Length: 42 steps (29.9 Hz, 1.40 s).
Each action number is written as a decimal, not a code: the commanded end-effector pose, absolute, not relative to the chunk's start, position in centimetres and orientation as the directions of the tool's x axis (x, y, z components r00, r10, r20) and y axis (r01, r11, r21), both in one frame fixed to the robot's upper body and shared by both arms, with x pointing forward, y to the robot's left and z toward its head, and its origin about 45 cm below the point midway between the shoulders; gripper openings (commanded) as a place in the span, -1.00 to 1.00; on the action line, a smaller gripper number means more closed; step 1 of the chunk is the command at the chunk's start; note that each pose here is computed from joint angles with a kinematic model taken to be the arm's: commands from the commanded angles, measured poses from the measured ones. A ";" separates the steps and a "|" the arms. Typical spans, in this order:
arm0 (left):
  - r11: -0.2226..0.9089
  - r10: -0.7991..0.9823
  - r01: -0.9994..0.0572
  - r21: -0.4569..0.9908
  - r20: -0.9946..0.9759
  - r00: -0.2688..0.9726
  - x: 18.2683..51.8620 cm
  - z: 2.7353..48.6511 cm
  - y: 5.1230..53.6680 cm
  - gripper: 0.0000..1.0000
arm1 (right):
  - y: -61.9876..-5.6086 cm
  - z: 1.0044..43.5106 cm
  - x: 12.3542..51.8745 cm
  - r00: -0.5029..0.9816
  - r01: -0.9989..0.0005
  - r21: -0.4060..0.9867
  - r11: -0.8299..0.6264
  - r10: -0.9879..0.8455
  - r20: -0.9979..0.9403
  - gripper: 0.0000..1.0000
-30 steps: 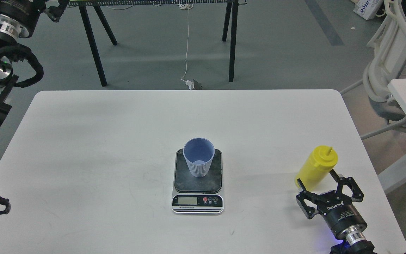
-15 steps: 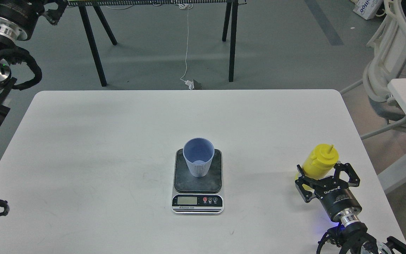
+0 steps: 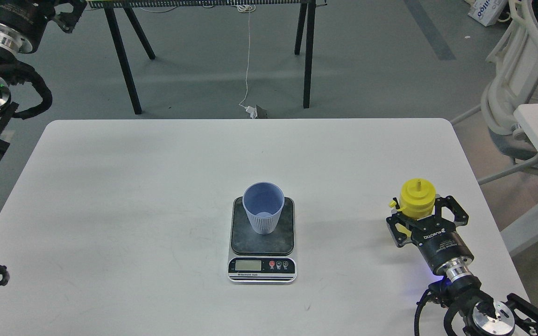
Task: Pour seasoning into cup on scale with both arms
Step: 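Lift the yellow bottle and tip it upside down above the cup, then squeeze yellow sauce from the inverted bottle into the blue cup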
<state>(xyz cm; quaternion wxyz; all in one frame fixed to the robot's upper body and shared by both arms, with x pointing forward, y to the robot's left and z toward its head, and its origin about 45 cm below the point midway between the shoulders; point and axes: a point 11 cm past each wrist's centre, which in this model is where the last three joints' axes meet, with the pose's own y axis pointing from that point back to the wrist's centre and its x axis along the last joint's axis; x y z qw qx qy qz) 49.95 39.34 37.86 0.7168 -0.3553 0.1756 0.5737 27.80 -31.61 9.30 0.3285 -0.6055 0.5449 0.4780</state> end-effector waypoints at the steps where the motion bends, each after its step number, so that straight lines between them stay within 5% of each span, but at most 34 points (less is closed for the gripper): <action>1: 0.085 0.696 -0.946 -0.313 -0.661 0.281 49.9 38.0 39.5 0.99 | -34.8 14.8 31.0 0.082 -0.974 0.026 -0.224 -0.459 -0.885 0.23; 8: 0.081 0.695 -0.946 -0.314 -0.663 0.280 49.9 38.1 39.6 0.99 | -34.8 27.3 38.2 0.408 -0.904 -0.197 -0.380 -0.626 -0.664 0.12; 13: 0.077 0.697 -0.948 -0.307 -0.663 0.272 49.8 37.8 39.8 0.99 | -31.7 31.6 40.5 0.539 -0.831 -0.202 -0.518 -0.661 -0.523 0.04; 25: 0.071 0.694 -0.947 -0.312 -0.667 0.272 49.8 37.7 39.8 0.99 | -18.3 34.7 44.2 0.667 -0.744 -0.003 -0.669 -0.742 0.068 -0.11; 31: 0.069 0.693 -0.950 -0.306 -0.670 0.266 49.7 37.3 39.9 0.99 | -12.2 33.6 43.5 0.648 -0.686 0.086 -0.722 -0.554 0.522 -0.11; 42: 0.073 0.688 -0.957 -0.280 -0.681 0.251 49.5 35.7 39.5 0.99 | -7.2 29.8 41.2 0.584 -0.577 0.239 -0.781 -0.190 0.790 -0.17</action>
